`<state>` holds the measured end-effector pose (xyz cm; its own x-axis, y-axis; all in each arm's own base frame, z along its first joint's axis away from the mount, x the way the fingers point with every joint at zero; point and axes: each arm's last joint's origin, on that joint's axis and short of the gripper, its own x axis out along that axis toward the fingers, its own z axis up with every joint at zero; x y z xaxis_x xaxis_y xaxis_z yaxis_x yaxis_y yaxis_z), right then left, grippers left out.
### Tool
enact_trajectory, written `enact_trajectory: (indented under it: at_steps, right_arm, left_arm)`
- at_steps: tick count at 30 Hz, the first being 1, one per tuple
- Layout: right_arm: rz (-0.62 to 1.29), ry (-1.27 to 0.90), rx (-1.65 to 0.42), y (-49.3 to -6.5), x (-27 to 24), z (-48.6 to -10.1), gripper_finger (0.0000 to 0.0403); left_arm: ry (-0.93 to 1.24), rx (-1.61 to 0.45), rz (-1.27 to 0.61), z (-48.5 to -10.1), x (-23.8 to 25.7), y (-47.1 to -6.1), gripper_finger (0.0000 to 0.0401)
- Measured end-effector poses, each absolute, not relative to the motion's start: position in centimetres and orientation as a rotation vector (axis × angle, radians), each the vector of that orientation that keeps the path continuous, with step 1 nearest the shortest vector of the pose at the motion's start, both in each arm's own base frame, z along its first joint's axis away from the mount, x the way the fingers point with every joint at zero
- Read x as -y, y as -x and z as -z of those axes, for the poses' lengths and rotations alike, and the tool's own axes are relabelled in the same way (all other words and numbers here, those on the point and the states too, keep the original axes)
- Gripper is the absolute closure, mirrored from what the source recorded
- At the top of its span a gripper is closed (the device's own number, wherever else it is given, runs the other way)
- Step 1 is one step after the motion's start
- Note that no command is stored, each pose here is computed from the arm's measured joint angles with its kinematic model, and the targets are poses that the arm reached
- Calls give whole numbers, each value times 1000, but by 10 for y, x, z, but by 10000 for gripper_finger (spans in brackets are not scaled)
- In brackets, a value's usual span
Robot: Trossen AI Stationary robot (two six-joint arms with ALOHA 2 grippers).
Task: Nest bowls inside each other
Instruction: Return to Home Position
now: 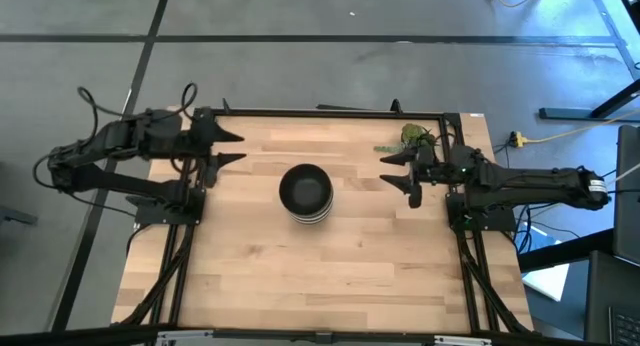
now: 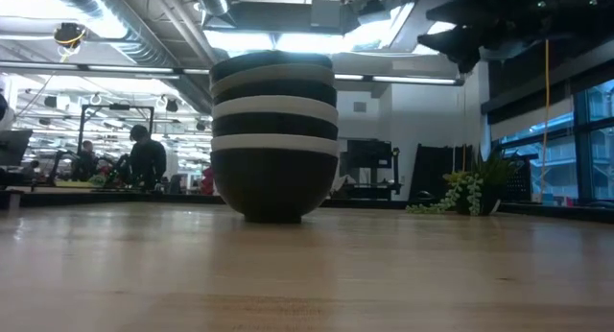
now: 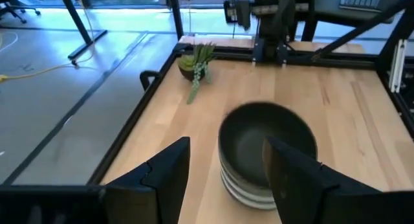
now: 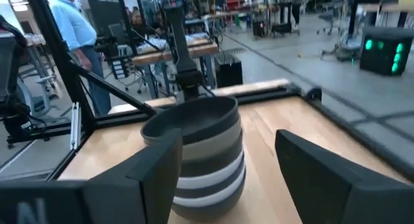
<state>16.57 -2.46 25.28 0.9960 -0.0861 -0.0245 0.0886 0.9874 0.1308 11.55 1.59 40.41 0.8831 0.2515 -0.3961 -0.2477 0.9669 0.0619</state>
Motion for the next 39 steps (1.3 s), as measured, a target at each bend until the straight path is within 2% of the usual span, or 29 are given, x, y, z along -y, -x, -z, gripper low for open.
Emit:
enact_trajectory:
  at_steps: [12,21,29,35,39]
  right_arm:
    - [94,-5,-61,-153,24,-253,155]
    - [162,-5,-89,-150,34,-250,155]
    - [183,-16,-90,-147,45,-250,155]
    - [182,-23,-85,-145,52,-250,155]
    - [199,-22,-75,-143,57,-251,155]
  left_arm:
    - [-8,-364,-300,-332,-13,-83,212]
    - [-8,-337,-311,-292,-12,-67,212]
    - [-56,-249,-307,-286,-12,-59,212]
    - [-12,-202,-312,-288,-11,-54,212]
    - [13,-99,-309,-297,-11,-56,212]
